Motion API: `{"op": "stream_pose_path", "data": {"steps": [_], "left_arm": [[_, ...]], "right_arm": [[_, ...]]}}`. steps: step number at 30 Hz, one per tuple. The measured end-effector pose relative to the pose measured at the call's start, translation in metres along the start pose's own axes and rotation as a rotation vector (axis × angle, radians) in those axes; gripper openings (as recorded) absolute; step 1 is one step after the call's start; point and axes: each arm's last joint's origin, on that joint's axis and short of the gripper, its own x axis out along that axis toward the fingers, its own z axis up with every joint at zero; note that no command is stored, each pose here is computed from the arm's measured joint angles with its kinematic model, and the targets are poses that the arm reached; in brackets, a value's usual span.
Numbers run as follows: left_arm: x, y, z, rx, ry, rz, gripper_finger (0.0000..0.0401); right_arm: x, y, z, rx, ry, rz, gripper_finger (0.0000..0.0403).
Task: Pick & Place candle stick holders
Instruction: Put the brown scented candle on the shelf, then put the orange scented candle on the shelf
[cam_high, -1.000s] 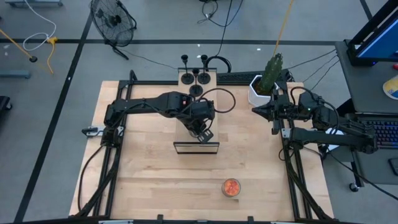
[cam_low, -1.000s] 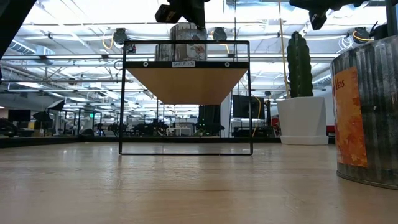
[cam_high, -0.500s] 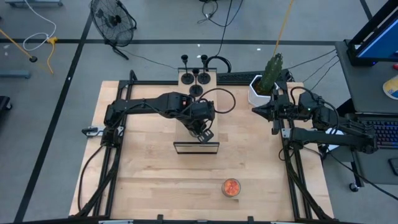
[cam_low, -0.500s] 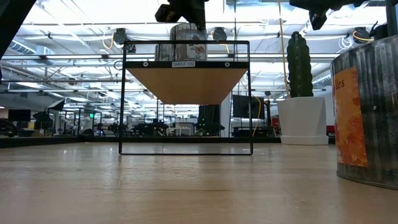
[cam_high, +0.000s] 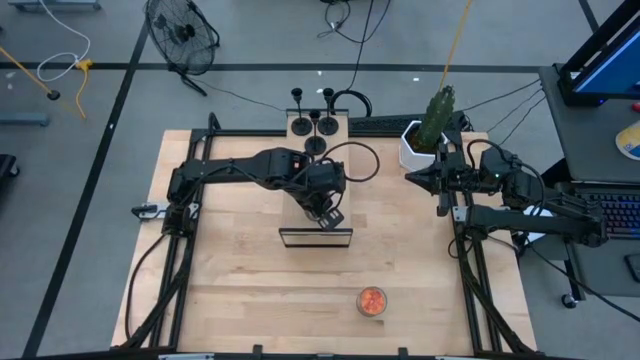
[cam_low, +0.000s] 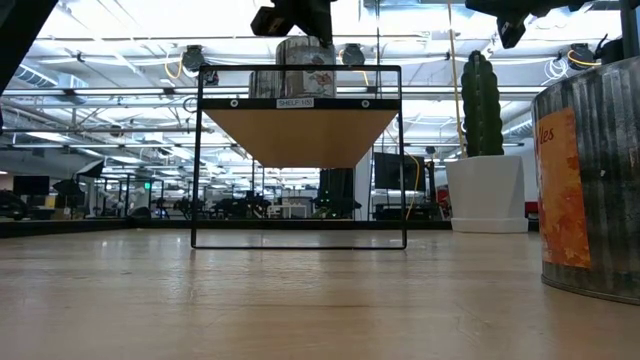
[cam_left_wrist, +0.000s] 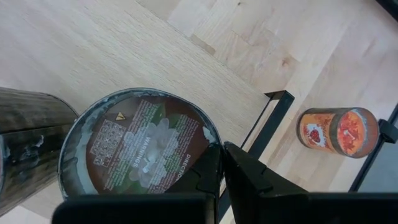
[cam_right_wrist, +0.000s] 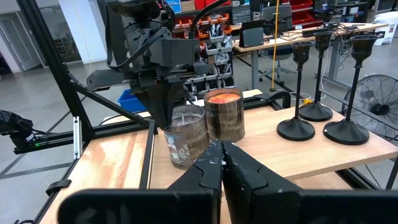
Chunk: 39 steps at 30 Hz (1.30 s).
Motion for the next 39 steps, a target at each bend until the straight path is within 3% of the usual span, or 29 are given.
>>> {"op": "stream_pose_path", "data": {"steps": [29,33,39], "left_arm": [[0.0,-0.0009,0.0006,0.014,-0.026,0.016,0.0024],[0.0,-0.001,0.001,-0.003,-0.032,0.019,0.0051],[-0.0001,-0.0018,0.001,-0.022,-0.059,0.047,0.0129]], "right_arm": [[0.0001,-0.0001,0.0,0.0,0.0,0.0,0.0],[0.0001,0.0,-0.0001,0.0,0.001,0.0,0.0],[0.0,0.0,0.0,0.0,0.0,0.0,0.0]]}}
